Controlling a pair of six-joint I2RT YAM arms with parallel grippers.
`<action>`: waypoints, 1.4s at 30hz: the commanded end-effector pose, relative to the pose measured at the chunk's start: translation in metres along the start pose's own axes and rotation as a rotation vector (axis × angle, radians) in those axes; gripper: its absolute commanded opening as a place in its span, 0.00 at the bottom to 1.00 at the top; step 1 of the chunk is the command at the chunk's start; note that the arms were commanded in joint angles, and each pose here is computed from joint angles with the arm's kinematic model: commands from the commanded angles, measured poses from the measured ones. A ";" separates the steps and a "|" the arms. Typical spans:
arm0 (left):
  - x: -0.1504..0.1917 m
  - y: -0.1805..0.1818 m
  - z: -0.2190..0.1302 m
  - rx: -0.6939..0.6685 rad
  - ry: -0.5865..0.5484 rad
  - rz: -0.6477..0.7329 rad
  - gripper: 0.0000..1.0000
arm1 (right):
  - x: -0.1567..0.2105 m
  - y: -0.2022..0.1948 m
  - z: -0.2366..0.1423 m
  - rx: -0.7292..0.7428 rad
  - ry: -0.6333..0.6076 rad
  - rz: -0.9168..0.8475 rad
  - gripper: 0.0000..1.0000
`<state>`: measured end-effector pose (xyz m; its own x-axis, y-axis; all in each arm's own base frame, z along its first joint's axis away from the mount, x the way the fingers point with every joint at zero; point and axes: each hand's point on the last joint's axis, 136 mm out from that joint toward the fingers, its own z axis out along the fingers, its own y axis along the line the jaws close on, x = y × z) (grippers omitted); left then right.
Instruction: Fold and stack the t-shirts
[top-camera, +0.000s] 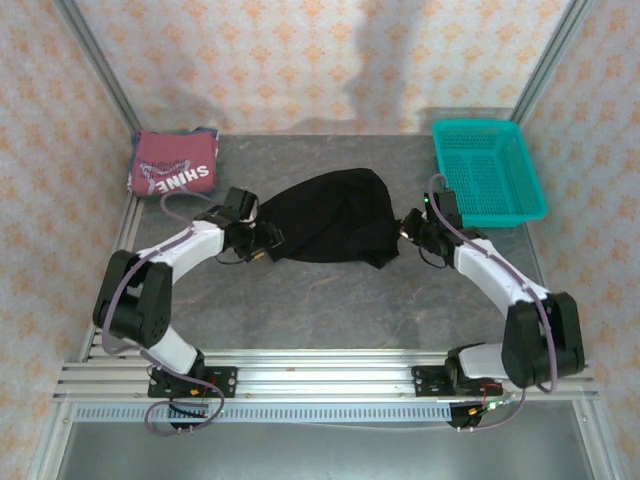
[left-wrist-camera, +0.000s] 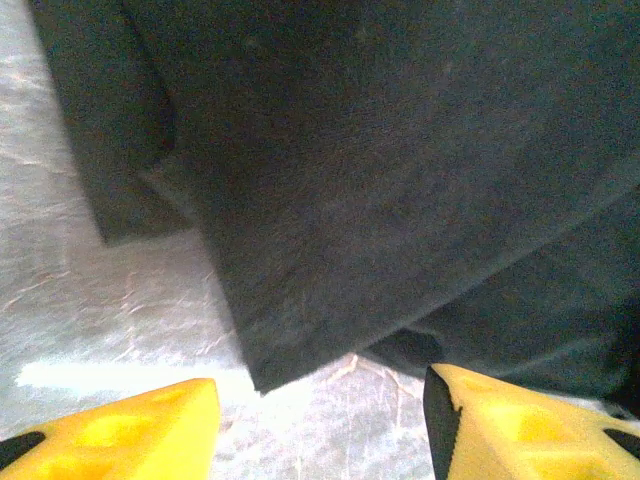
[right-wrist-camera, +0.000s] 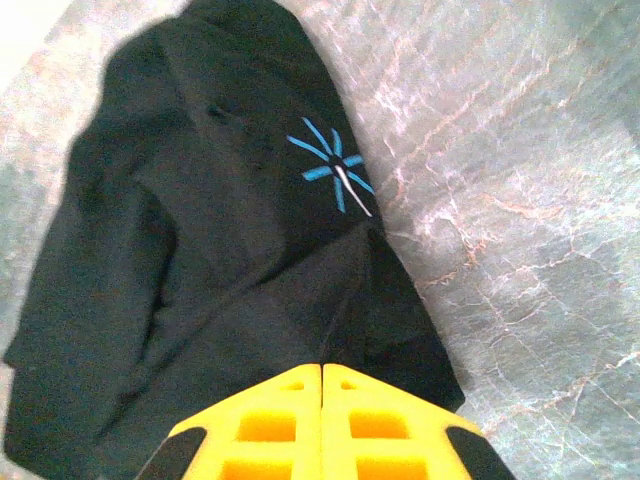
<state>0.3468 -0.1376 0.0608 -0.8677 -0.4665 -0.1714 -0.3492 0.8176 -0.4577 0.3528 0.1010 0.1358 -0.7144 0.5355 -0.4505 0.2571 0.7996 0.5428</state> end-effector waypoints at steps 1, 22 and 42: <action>-0.021 -0.011 0.013 -0.020 -0.080 0.016 0.57 | -0.006 0.003 -0.019 0.018 -0.019 -0.025 0.00; -0.056 -0.052 -0.110 0.058 -0.274 0.124 0.00 | -0.055 0.057 -0.117 -0.082 -0.184 -0.072 0.00; -0.118 -0.126 -0.255 0.264 -0.524 0.285 0.00 | -0.151 0.156 -0.242 -0.377 -0.466 -0.115 0.00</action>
<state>0.3769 -0.0906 0.3708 -0.5638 -0.4412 -0.6982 -0.0119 0.8496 -0.5273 0.3206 0.0783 0.4380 -0.3805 0.5820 -0.7187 -0.0488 0.7634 0.6440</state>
